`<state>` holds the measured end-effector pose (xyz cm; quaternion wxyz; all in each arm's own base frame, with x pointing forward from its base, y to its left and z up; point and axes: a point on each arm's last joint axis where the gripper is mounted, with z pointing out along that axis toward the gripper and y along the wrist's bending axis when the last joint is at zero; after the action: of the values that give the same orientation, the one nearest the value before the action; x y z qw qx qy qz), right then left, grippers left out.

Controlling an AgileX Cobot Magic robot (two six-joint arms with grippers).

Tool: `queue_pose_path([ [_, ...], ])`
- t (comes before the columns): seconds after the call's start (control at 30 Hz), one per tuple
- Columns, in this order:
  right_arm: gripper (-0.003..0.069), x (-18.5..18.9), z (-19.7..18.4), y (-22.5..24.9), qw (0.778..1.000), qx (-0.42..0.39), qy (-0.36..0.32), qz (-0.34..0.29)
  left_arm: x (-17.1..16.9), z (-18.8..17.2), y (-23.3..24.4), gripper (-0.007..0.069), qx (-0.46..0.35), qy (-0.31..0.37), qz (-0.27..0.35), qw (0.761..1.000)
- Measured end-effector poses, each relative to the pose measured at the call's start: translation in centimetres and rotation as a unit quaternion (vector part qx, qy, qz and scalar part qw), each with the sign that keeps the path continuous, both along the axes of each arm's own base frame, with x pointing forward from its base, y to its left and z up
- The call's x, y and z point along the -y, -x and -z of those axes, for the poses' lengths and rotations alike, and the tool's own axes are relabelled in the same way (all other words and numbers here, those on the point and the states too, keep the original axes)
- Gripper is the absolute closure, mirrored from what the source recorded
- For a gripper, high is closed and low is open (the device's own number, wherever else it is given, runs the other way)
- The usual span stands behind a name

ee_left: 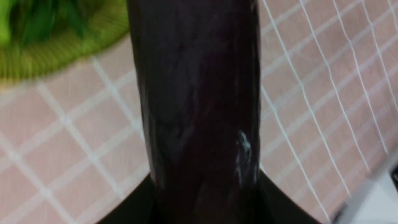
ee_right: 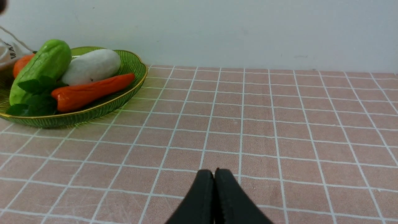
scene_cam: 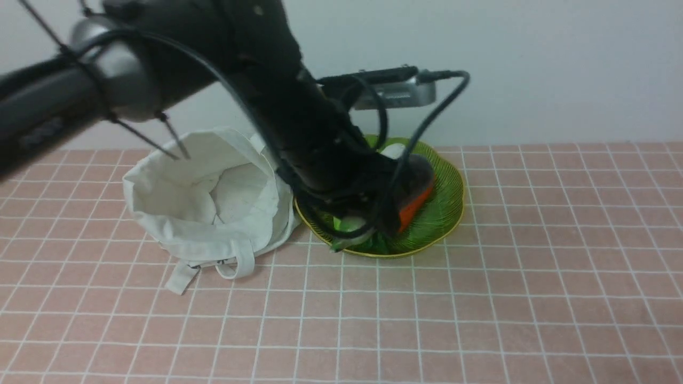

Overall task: Take vegetables from bag on pink coffee tablecloth place on plate.
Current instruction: 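Take the eggplant out of the bag and place it in the plate with the left gripper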

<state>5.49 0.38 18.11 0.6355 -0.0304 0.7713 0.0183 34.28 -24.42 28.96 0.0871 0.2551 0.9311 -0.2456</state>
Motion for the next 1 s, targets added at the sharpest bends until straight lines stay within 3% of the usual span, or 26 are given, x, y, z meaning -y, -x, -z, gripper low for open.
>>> queue_pose_path([
  [0.2,0.0675,0.0,0.0,0.0,1.000,0.000,0.000,0.000,4.0,4.4,-5.1,0.0354,0.050,-0.051,-0.007,0.997],
  [0.43,0.0675,0.0,0.0,0.0,1.000,0.000,0.000,0.000,5.7,7.8,-8.2,0.0348,0.079,-0.085,-0.054,0.992],
  [0.7,0.0675,0.0,0.0,0.0,1.000,0.000,0.000,0.000,5.7,7.8,-8.6,0.0133,0.087,-0.087,-0.060,0.991],
  [0.77,0.0675,0.0,0.0,0.0,1.000,0.000,0.000,0.000,5.7,7.5,-8.6,0.0066,0.091,-0.086,-0.060,0.990],
  [0.87,0.0675,0.0,0.0,0.0,1.000,0.000,0.000,0.000,5.5,6.4,-8.5,0.0053,0.097,-0.091,-0.061,0.989],
  [1.0,0.0675,0.0,0.0,0.0,1.000,0.000,0.000,0.000,4.1,-1.1,-7.9,0.0183,0.182,-0.087,-0.073,0.977],
])
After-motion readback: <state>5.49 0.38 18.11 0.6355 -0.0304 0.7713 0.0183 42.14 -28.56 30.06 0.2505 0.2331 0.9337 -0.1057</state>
